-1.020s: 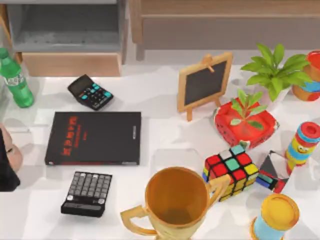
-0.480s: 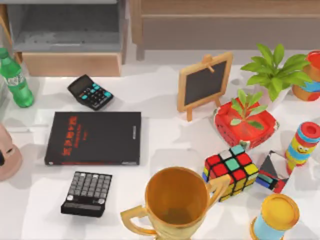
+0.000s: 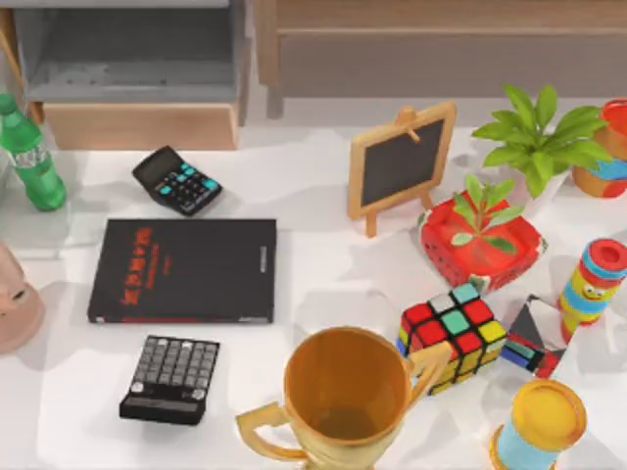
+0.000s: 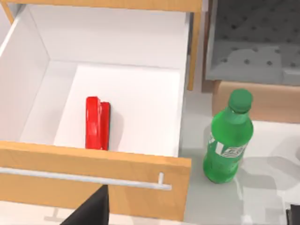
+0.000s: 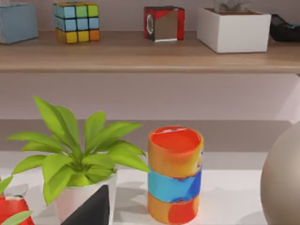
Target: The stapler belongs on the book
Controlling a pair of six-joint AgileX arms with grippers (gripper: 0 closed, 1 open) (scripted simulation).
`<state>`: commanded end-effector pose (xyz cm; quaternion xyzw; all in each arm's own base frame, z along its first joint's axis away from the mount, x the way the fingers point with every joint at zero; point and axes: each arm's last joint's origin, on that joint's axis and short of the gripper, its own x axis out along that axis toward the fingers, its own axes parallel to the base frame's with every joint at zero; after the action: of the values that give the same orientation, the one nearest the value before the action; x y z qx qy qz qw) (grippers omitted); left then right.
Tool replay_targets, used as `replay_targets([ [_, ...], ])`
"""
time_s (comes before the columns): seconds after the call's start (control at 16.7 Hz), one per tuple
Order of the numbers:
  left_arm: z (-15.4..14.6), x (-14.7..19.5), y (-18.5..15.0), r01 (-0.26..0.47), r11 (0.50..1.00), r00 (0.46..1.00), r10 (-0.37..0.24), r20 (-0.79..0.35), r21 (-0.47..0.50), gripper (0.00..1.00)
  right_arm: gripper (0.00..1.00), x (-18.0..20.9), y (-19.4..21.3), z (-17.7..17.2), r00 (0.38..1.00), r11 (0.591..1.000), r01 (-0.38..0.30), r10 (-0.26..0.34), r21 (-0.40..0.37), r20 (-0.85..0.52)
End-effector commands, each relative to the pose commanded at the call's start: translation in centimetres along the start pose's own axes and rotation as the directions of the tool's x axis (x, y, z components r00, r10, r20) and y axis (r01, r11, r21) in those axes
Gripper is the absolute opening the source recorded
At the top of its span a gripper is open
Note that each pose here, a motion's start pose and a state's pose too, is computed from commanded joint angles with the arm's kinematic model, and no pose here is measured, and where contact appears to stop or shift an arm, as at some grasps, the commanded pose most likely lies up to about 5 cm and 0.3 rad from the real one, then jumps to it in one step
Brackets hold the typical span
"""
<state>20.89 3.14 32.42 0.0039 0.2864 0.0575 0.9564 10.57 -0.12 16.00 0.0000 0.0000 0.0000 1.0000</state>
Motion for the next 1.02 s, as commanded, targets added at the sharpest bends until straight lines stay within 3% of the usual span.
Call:
replay_targets([
  [0.24, 6.3, 6.0, 2.1, -0.026, 1.000, 0.972, 0.023, -0.232, -0.012, 1.00, 1.00, 0.0, 0.0, 0.0, 1.000, 1.000, 0.000, 0.000, 0.000, 0.000],
  [0.48, 9.4, 14.1, 4.9, -0.043, 0.999, 0.895, 0.026, -0.445, -0.028, 1.00, 1.00, 0.0, 0.0, 0.0, 1.000, 1.000, 0.000, 0.000, 0.000, 0.000],
  [0.78, 8.4, 23.9, 8.3, -0.052, 0.997, 0.764, 0.007, -0.645, -0.051, 1.00, 1.00, 0.0, 0.0, 0.0, 1.000, 1.000, 0.000, 0.000, 0.000, 0.000],
  [1.02, 5.8, 29.3, 10.0, -0.048, 0.997, 0.673, -0.015, -0.739, -0.065, 1.00, 1.00, 0.0, 0.0, 0.0, 1.000, 1.000, 0.000, 0.000, 0.000, 0.000],
])
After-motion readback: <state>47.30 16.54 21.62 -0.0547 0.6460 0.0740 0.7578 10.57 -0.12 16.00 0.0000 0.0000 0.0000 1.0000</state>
